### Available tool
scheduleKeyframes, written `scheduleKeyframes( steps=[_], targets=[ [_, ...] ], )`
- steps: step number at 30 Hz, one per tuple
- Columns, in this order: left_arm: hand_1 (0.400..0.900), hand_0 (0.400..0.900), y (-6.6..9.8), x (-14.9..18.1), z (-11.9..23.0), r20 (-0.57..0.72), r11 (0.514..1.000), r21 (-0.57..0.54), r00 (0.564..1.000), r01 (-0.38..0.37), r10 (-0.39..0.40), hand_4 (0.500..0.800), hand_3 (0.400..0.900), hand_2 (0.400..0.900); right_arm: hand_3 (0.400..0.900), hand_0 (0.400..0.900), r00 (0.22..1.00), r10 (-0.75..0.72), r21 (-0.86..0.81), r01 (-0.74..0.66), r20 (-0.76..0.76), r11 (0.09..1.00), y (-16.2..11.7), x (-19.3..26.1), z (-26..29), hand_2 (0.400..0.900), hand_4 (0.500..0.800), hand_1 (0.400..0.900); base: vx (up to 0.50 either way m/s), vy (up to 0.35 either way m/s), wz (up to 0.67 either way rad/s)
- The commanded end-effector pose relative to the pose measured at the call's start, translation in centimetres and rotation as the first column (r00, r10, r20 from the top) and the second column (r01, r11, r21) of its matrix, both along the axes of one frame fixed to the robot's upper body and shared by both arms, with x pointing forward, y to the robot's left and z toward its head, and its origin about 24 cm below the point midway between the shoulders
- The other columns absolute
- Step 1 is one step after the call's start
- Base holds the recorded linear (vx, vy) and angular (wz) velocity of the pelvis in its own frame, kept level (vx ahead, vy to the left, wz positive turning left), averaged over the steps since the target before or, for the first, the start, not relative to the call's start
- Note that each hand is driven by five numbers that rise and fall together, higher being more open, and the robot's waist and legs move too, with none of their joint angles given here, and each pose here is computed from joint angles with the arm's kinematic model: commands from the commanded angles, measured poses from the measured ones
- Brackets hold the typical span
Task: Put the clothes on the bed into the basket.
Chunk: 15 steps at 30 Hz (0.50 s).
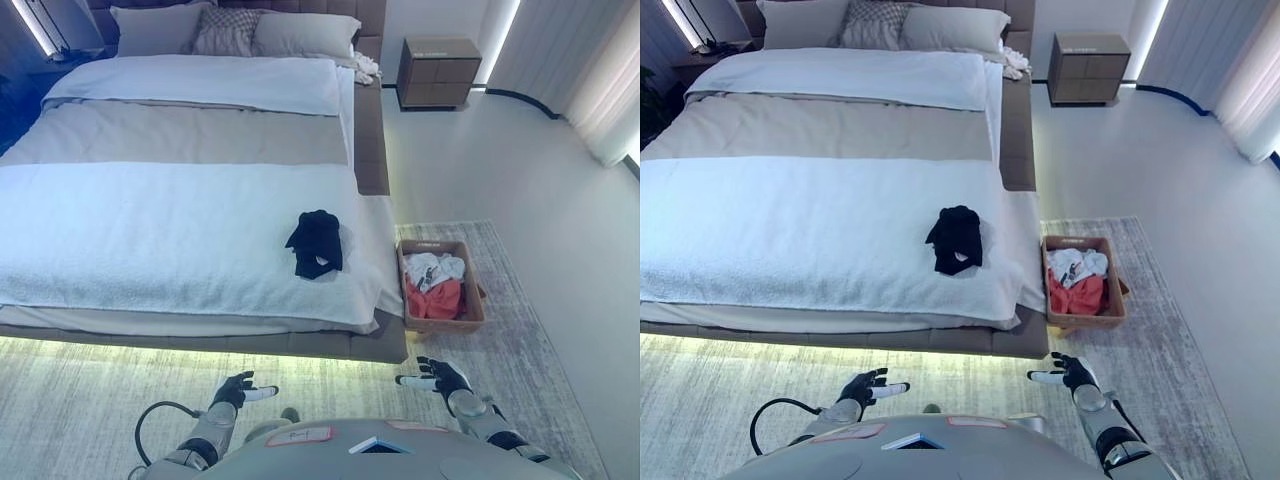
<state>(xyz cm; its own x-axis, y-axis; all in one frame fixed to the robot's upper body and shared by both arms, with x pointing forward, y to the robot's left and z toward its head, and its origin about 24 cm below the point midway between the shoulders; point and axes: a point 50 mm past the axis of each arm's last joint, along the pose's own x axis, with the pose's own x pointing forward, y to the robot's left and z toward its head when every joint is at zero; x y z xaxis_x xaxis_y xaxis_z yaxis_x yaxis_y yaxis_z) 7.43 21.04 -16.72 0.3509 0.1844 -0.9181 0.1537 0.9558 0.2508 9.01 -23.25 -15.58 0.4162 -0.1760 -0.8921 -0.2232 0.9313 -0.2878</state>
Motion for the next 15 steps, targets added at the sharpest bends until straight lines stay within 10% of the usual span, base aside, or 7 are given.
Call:
scheduleKeyframes(
  steps=[1, 15],
  targets=[
    [0.9, 0.9, 1.3, 2.6, 0.8, 0.093, 0.999, 0.044, 0.995, -0.032, 0.028, 0.8, 0.9, 0.9, 0.9, 0.9, 0.987, 0.063, -0.028, -0.059, 0.148, 0.998, 0.1, 3.7, 1.2, 0.9, 0.8, 0.9, 0.011, -0.085, 0.05],
    [0.9, 0.9, 1.2, 4.9, 1.4, 0.168, 0.995, 0.086, 0.985, -0.043, 0.028, 0.8, 0.9, 0.9, 0.9, 0.9, 0.955, 0.107, -0.094, -0.084, 0.278, 0.992, -1.3, 7.4, 3.3, 0.9, 0.8, 0.9, 0.005, -0.093, 0.0]
  ],
)
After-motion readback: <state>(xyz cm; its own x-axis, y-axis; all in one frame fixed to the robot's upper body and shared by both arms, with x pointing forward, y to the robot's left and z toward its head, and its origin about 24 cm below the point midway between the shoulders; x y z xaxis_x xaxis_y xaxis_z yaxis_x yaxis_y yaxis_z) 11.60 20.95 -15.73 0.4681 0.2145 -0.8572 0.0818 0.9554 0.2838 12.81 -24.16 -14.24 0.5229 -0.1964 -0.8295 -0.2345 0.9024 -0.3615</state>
